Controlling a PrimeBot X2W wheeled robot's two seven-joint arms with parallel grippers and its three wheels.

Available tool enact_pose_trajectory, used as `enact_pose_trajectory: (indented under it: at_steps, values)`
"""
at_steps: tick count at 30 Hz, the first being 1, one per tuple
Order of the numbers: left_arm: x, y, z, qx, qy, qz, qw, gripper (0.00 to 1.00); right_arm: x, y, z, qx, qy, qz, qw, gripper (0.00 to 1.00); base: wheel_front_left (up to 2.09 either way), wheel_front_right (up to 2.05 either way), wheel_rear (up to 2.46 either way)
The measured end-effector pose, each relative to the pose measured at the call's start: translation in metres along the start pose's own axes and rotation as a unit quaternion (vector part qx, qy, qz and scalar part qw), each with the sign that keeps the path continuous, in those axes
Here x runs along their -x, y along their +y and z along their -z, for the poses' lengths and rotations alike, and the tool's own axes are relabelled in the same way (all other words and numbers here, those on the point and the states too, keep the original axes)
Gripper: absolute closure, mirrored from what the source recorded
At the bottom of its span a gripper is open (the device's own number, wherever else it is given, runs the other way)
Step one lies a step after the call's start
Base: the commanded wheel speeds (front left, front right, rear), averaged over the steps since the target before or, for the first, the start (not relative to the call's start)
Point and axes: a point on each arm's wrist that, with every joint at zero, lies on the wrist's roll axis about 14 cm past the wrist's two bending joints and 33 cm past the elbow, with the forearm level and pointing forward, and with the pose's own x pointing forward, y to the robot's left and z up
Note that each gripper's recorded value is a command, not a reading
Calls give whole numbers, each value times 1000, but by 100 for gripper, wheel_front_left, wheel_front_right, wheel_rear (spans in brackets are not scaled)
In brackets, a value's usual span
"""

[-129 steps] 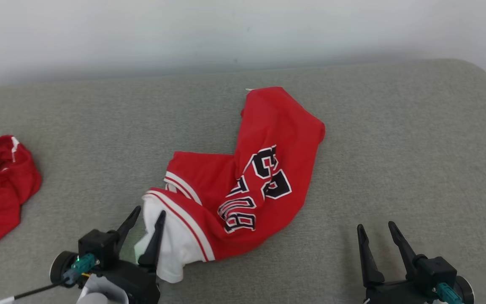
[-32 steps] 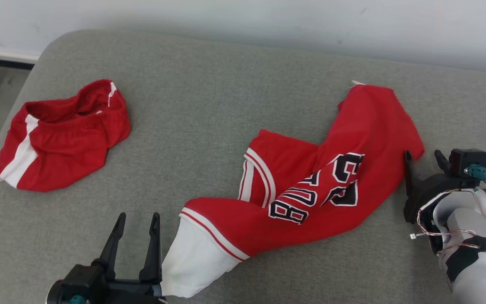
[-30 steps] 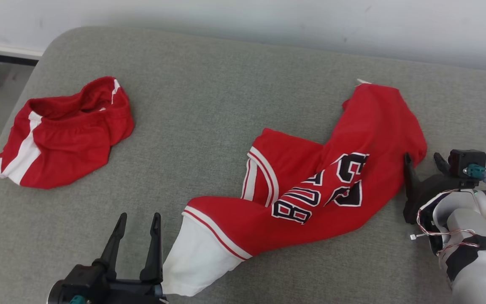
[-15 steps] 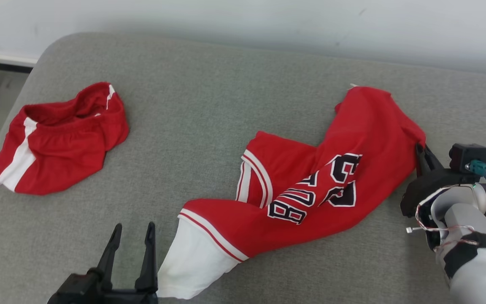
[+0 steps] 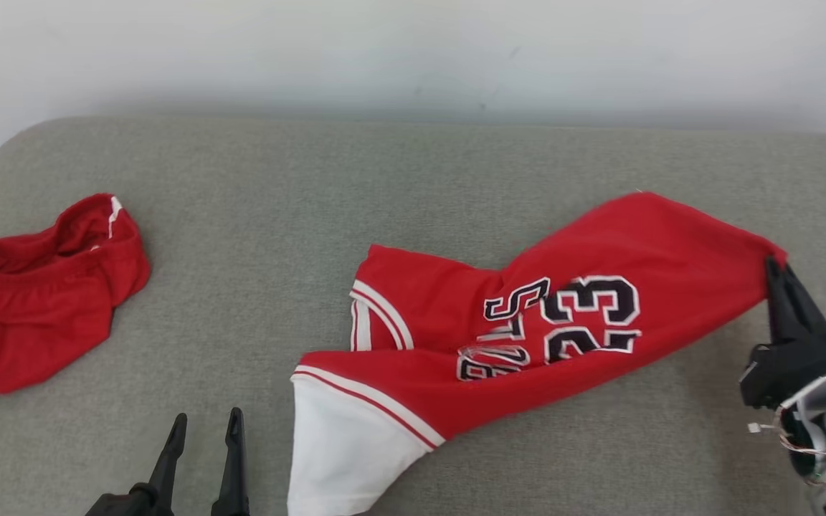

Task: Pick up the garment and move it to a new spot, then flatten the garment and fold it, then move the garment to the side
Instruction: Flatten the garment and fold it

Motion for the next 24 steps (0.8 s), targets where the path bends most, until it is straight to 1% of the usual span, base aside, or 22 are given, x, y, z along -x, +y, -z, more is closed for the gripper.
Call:
enact_pose_trajectory:
  at_steps: [4,6,9,13,18,21,22,24]
  values:
    - [-3,-8,-1,1,-3,13,1000,0,17,-22,-21,11,-17,22,1000,100,0,0,0]
    - [-4,-11,-2,2,-4,18,1000,0,21,-21,-32,17,-25,21,999,100,0,0,0]
    - [-2,-15,-2,3,-4,22,1000,0,21,-8,-44,19,-32,8,999,100,0,0,0]
    - [2,-14,-2,7,-4,20,1000,0,13,30,-56,17,-40,-31,999,100,0,0,0]
    - [9,-13,-2,11,-3,17,1000,0,-14,90,-77,24,-53,-98,993,100,0,0,0]
    - [13,-11,-1,14,-3,12,1000,0,-33,126,-79,21,-43,-134,990,100,0,0,0]
    - [13,-11,-1,15,-3,12,1000,0,-38,135,-76,32,-34,-143,989,100,0,0,0]
    - [15,-10,-1,15,-2,10,1000,0,-50,150,-74,31,-28,-155,987,100,0,0,0]
